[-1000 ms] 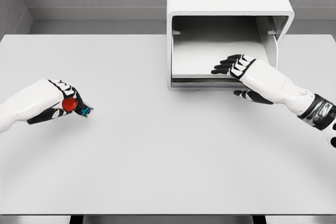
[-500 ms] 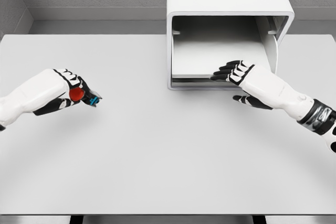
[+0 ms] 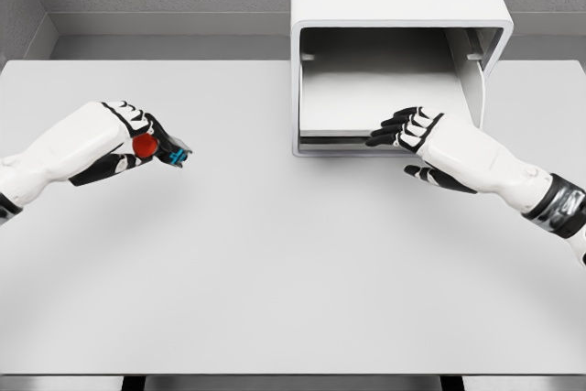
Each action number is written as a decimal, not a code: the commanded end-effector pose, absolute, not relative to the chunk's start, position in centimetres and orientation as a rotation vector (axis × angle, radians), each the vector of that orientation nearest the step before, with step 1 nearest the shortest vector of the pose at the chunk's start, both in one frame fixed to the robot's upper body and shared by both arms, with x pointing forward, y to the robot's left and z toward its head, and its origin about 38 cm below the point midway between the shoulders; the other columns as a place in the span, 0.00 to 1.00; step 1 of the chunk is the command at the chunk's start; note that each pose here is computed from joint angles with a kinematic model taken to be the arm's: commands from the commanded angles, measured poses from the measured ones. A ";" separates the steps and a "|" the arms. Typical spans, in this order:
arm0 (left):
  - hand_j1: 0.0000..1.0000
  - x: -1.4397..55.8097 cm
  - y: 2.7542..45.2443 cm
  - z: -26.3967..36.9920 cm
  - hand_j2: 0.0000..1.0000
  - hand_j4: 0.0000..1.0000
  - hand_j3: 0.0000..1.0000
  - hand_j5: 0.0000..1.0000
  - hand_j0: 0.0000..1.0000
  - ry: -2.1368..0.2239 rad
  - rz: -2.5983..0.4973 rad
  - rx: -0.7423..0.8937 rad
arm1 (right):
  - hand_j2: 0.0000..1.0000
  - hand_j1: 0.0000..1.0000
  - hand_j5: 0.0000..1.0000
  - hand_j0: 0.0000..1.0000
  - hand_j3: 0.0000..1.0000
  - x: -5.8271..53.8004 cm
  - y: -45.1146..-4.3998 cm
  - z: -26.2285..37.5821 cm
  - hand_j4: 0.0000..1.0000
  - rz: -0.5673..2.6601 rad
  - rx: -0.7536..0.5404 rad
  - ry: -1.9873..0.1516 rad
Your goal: Slide open multi-storey tabletop storage cabinets and put open load switch and slide close multi-storey tabletop storage cabinets
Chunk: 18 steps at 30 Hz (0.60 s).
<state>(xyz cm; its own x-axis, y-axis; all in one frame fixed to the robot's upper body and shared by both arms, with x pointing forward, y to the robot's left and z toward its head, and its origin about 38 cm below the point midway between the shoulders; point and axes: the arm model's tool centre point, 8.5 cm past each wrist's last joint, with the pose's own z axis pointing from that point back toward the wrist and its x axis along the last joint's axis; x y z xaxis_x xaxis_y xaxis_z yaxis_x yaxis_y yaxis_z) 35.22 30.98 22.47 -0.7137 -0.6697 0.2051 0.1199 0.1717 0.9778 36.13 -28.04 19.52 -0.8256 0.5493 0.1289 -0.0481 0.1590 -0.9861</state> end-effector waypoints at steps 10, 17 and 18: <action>0.46 35.6 30.4 23.0 0.46 0.46 0.46 0.46 0.46 -1.859 -1.587 0.515 | 0.81 0.81 0.81 0.81 0.81 34.7 -29.4 20.5 0.81 1.704 -0.508 -1.981; 0.46 35.8 30.0 23.4 0.46 0.46 0.46 0.46 0.46 -1.894 -1.569 0.501 | 0.85 0.85 0.85 0.85 0.85 34.5 -32.5 21.8 0.85 1.636 -0.630 -1.959; 0.46 35.9 29.8 23.6 0.46 0.46 0.46 0.46 0.46 -1.906 -1.561 0.500 | 0.85 0.85 0.85 0.85 0.85 34.5 -32.8 22.0 0.85 1.629 -0.644 -1.958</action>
<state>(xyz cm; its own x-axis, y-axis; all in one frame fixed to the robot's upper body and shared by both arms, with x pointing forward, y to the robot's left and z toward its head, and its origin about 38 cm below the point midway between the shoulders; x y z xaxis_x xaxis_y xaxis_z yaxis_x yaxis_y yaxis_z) 35.90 30.00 23.67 -0.7359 -0.6447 0.2070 0.0876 0.2125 0.9732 34.20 -31.93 20.75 -0.7718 0.6274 0.1037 -0.0011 0.1617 -0.9868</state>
